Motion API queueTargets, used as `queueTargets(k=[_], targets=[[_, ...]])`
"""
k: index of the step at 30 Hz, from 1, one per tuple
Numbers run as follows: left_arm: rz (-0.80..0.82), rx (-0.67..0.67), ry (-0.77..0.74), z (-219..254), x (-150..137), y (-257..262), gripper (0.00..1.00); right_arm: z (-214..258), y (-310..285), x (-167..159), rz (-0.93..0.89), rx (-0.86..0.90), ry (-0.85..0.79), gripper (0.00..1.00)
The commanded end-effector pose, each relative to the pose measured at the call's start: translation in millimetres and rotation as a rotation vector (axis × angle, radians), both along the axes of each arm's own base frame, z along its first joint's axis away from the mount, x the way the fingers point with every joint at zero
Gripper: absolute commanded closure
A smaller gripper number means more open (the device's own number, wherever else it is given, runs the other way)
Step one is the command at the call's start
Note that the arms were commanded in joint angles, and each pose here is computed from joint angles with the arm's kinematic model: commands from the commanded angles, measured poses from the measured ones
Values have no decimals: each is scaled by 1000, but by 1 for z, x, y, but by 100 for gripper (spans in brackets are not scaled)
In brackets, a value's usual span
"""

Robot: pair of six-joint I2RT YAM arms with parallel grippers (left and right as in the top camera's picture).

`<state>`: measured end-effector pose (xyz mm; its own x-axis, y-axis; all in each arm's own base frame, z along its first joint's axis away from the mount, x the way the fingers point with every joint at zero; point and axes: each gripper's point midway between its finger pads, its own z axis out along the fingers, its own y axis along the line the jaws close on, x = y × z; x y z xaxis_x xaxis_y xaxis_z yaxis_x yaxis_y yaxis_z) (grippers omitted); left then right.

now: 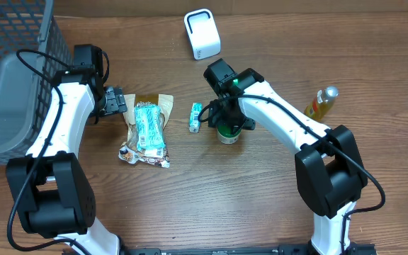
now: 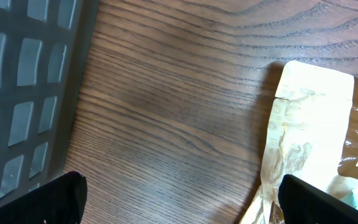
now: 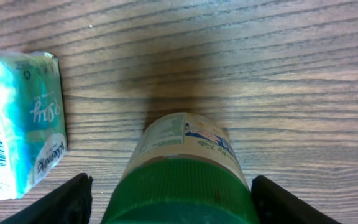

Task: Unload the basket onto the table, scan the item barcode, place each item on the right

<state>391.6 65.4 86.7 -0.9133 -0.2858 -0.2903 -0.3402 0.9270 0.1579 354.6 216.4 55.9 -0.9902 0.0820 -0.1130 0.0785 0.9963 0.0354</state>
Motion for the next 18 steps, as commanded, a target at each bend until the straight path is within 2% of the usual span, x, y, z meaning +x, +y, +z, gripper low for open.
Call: queueTargets(k=[1,6,10,18], targets=[[-4,14,-6,3,2,1,1,4,3,6,-2,7,-26,15],[-4,14,-6,3,2,1,1,5,0,12,-6,-10,-55,10],[-4,14,-6,3,2,1,0,5,-4,15,-10,-36,-73,0],[-4,14,-6,3,2,1,1,7,-2,21,-13,-29,-99,0]])
